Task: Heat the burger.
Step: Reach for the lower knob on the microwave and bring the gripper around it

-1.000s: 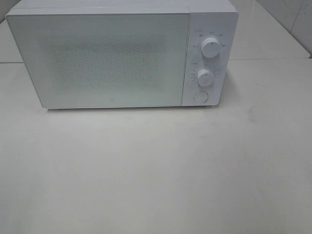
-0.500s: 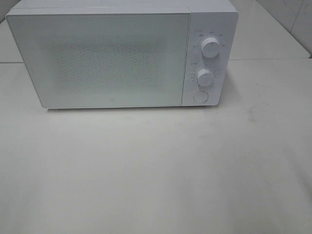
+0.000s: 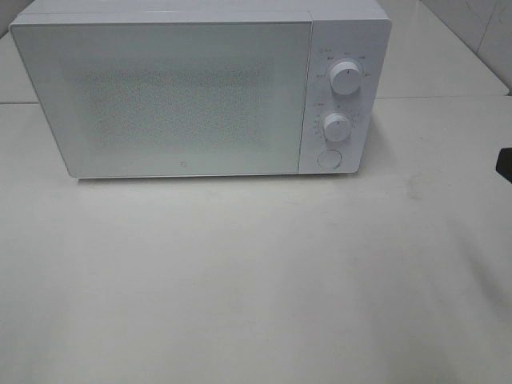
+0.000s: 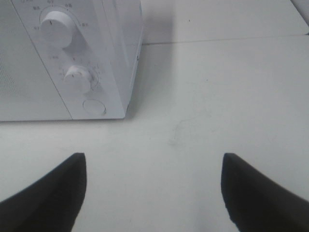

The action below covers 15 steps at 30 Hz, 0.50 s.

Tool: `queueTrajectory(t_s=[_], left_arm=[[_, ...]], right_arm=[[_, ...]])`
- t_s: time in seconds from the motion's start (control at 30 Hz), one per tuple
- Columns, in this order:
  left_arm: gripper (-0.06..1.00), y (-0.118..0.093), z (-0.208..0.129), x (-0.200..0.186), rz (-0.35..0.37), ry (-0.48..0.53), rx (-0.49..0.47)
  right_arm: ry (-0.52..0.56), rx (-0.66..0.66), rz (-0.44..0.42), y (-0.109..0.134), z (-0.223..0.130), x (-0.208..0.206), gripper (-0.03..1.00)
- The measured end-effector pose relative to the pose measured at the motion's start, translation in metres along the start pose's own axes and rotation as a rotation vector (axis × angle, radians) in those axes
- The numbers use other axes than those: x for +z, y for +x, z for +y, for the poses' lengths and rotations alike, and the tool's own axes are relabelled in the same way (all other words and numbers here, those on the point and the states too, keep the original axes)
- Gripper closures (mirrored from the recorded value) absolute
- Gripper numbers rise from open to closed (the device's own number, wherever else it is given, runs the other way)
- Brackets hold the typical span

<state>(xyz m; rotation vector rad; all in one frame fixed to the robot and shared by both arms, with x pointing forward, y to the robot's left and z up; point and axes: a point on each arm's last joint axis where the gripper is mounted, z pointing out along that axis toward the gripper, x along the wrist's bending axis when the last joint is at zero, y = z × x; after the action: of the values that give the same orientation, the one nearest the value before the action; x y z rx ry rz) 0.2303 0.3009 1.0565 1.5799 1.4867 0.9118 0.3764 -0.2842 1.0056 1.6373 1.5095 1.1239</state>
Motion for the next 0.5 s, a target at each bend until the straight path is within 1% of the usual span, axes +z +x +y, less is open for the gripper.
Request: queueTrajectory(t_s=[0.07,0.27,0.37,0.43,0.5], left_arm=[[-0.05,0.000,0.000,0.000,0.000,0.000,0.000],[-0.05,0.000,0.000,0.000,0.000,0.000,0.000],[-0.05,0.000,0.000,0.000,0.000,0.000,0.000],[-0.05,0.000,0.000,0.000,0.000,0.000,0.000],[-0.05,0.000,0.000,0.000,0.000,0.000,0.000]], right_arm=[[-0.025,0.010,0.002,0.000,0.003,0.011,0.21],[-0.029,0.015,-0.002,0.000,0.002,0.028,0.21],[-0.017,0.001,-0.006,-0.001,0.000,0.040,0.21],[-0.032,-0.037,-0.008,-0.002,-0.005,0.054,0.21],[-0.038,-0.047,-0.008,-0.003,-0.007,0.057,0.21]])
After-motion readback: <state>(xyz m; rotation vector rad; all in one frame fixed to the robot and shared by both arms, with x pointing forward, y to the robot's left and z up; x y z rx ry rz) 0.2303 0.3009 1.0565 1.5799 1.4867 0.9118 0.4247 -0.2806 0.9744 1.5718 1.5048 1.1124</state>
